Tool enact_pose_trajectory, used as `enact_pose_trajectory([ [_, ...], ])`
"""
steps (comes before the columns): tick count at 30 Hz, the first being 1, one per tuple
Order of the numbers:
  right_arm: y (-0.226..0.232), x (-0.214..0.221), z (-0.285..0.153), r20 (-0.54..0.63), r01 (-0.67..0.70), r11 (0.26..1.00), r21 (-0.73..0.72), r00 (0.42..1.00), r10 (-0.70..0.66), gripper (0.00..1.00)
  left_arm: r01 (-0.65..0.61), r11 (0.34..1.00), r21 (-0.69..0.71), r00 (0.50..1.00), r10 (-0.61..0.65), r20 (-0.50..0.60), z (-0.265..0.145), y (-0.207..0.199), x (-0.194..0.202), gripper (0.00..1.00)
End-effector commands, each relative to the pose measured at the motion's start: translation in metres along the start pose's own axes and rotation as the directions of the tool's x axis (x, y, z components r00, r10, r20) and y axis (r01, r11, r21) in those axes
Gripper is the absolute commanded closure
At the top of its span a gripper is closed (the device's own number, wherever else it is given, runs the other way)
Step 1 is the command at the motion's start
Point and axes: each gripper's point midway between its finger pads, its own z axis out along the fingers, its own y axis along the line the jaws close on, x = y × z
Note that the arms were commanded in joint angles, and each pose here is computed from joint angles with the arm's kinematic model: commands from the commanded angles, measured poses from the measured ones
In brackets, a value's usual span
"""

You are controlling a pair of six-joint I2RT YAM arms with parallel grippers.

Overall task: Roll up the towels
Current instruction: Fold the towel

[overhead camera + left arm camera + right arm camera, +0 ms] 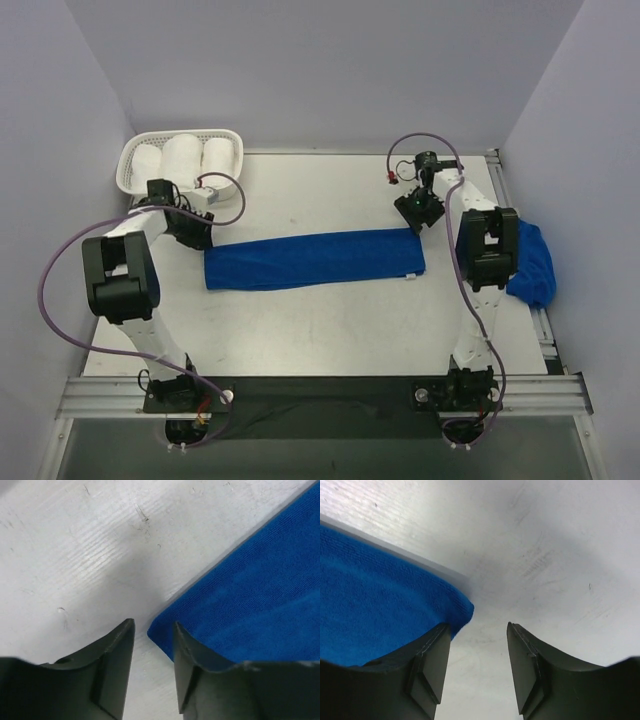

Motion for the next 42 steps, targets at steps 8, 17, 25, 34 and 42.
enact_pose_trajectory([
  [8, 0.024, 0.031, -0.088, -0.011, -0.283, 0.947, -0.15, 0.959, 0.285, 0.6, -0.02, 1.0, -0.022, 0.991, 0.023, 0.13, -0.071, -0.037, -0.029, 0.21],
  [17, 0.059, 0.047, -0.055, -0.151, -0.407, 0.875, -0.262, 0.913, 0.379, 0.62, -0.045, 0.997, 0.062, 0.999, 0.045, -0.008, -0.046, -0.084, 0.023, 0.31],
  [25, 0.059, 0.054, -0.025, -0.209, -0.463, 0.857, -0.226, 0.883, 0.421, 0.59, 0.043, 0.995, 0.09, 0.996, -0.036, -0.081, -0.047, -0.084, 0.051, 0.28],
  [34, 0.066, 0.066, 0.0, -0.295, -0.518, 0.837, -0.176, 0.839, 0.458, 0.59, 0.038, 0.995, 0.097, 0.998, -0.033, -0.057, -0.054, -0.082, 0.038, 0.26],
  [42, 0.069, 0.072, 0.007, -0.318, -0.527, 0.834, -0.164, 0.828, 0.461, 0.95, 0.034, 0.997, 0.074, 0.999, -0.032, -0.032, -0.059, -0.076, 0.025, 0.25],
])
